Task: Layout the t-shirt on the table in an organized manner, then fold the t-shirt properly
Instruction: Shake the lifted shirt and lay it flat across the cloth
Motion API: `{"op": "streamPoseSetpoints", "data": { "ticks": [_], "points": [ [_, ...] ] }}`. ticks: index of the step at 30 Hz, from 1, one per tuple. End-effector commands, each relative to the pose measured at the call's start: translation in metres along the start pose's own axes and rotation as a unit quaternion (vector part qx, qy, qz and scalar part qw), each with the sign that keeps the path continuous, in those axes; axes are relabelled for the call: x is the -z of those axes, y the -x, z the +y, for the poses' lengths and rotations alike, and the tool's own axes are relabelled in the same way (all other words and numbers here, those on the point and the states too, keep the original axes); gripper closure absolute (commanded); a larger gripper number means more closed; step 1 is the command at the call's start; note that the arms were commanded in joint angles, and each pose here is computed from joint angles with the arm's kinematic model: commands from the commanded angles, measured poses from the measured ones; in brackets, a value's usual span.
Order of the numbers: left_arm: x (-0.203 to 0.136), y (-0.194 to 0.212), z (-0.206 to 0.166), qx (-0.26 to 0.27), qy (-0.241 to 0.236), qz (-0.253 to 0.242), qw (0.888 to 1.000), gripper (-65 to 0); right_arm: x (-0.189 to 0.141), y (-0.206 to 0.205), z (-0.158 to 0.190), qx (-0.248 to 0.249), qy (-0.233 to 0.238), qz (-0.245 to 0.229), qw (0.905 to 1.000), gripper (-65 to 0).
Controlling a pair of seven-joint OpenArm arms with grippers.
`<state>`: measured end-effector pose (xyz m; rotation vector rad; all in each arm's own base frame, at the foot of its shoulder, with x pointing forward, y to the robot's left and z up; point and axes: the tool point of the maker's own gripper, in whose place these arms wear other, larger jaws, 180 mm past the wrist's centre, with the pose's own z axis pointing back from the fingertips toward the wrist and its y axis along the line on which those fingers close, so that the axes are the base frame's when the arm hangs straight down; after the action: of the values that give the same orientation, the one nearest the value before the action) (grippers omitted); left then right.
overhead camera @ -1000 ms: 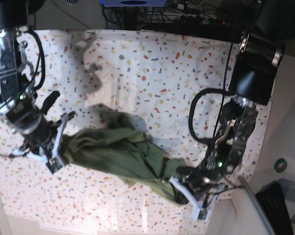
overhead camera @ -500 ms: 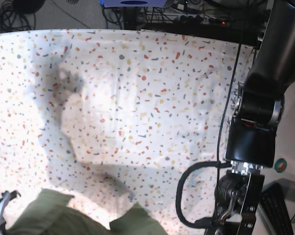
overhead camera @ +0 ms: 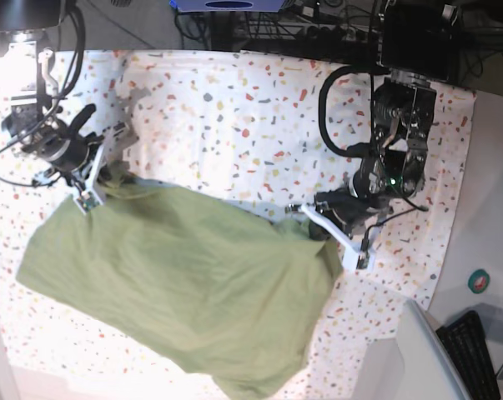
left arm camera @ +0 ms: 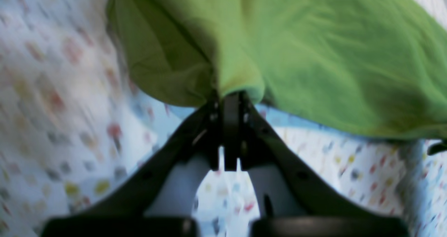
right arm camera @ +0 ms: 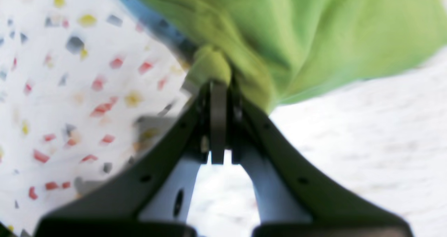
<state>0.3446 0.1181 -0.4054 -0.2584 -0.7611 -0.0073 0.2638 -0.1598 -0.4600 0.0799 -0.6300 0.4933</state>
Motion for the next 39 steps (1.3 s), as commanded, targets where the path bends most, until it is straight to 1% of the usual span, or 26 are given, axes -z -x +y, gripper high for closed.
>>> {"op": "streamPoseSetpoints", "data": {
  "ticks": [1,3,7,10,12,14,16,18,19,20,21,22,23,24,25,26,28,31,32,33,35,36,37,38,39],
  "points": [
    [-0.003,-0.009,0.008,0.006,-0.012,-0.018,1.0,0.0,0.001,-0.005,-0.007,0.007,0.007,-0.019,0.9998,0.0],
    [-0.005,0.018,0.017,0.022,-0.031,0.008,0.999,0.0,0.004,0.01,-0.001,0.015,-0.002,-0.008,0.9999,0.0],
    [-0.018,0.055,0.02,0.095,-0.066,0.039,0.993,0.0,-0.001,0.023,0.006,0.015,-0.005,0.002,0.9999,0.0],
    [-0.029,0.078,0.013,0.14,-0.073,0.056,0.986,0.0,-0.002,0.028,0.007,0.015,-0.005,0.006,0.9998,0.0],
    [-0.038,0.093,0.006,0.163,-0.072,0.069,0.982,0.0,-0.006,0.034,-0.005,0.034,0.011,0.009,0.9993,0.0],
    [-0.047,0.107,0.009,0.176,-0.083,0.098,0.976,0.0,-0.01,0.038,-0.018,0.056,0.029,0.009,0.998,0.0],
    [-0.055,0.116,0.01,0.176,-0.089,0.122,0.973,0.0,-0.015,0.044,-0.035,0.072,0.049,0.031,0.9957,0.0],
    [-0.062,0.122,0.01,0.176,-0.09,0.132,0.971,-0.3,-0.02,0.052,-0.049,0.085,0.064,0.06,0.9925,0.0],
    [-0.065,0.123,0.008,0.177,-0.089,0.132,0.971,-8.9,-0.023,0.055,-0.055,0.091,0.069,0.07,0.9909,-6.9],
    [-0.069,0.123,0.007,0.178,-0.088,0.131,0.971,-18.6,-0.025,0.058,-0.058,0.097,0.074,0.073,0.9899,-15.3],
    [-0.075,0.122,0.008,0.183,-0.088,0.13,0.971,-28.8,-0.027,0.057,-0.063,0.101,0.08,0.068,0.9893,-22.4],
    [-0.081,0.122,0.006,0.185,-0.085,0.129,0.971,-38.2,-0.033,0.056,-0.069,0.104,0.09,0.061,0.9886,-26.0],
    [-0.087,0.118,0.002,0.187,-0.081,0.121,0.971,-45.7,-0.039,0.052,-0.076,0.108,0.103,0.05,0.9876,-26.3],
    [-0.091,0.114,-0.002,0.189,-0.079,0.114,0.972,-51.5,-0.046,0.052,-0.081,0.109,0.114,0.046,0.9864,-25.8],
    [-0.096,0.106,-0.005,0.194,-0.077,0.102,0.973,-55.0,-0.054,0.05,-0.086,0.108,0.125,0.041,0.9854,-25.4],
    [-0.101,0.1,-0.006,0.2,-0.076,0.092,0.973,-56.1,-0.062,0.047,-0.091,0.106,0.137,0.033,0.9844,-24.9],
    [-0.103,0.088,-0.007,0.205,-0.076,0.077,0.973,-56.1,-0.077,0.036,-0.093,0.103,0.157,0.012,0.9822,-24.9],
    [-0.095,0.062,-0.007,0.209,-0.08,0.048,0.973,-55.9,-0.096,0.023,-0.093,0.101,0.179,-0.013,0.9785,-24.8],
    [-0.091,0.051,-0.008,0.21,-0.082,0.036,0.974,-53.6,-0.097,0.019,-0.091,0.102,0.179,-0.019,0.9783,-24.6],
    [-0.087,0.037,-0.007,0.212,-0.085,0.021,0.973,-48.7,-0.094,0.018,-0.085,0.108,0.173,-0.023,0.9786,-23.6],
    [-0.075,0.008,-0.006,0.216,-0.092,-0.004,0.972,-34.6,-0.079,0.006,-0.064,0.105,0.144,-0.03,0.9835,-18.6],
    [-0.066,-0.007,-0.003,0.216,-0.098,-0.013,0.971,-25.3,-0.069,-0.002,-0.049,0.095,0.122,-0.033,0.9874,-14.3],
    [-0.056,-0.021,-0.001,0.213,-0.102,-0.02,0.972,-15.0,-0.06,-0.009,-0.032,0.08,0.098,-0.034,0.9914,-8.3],
    [-0.043,-0.034,0.002,0.206,-0.108,-0.022,0.972,-3.5,-0.053,-0.017,-0.014,0.064,0.074,-0.037,0.9945,0.0],
    [-0.031,-0.044,0.007,0.201,-0.114,-0.02,0.973,0.0,-0.047,-0.024,0.001,0.051,0.054,-0.041,0.9964,0.0]
  ]
}}
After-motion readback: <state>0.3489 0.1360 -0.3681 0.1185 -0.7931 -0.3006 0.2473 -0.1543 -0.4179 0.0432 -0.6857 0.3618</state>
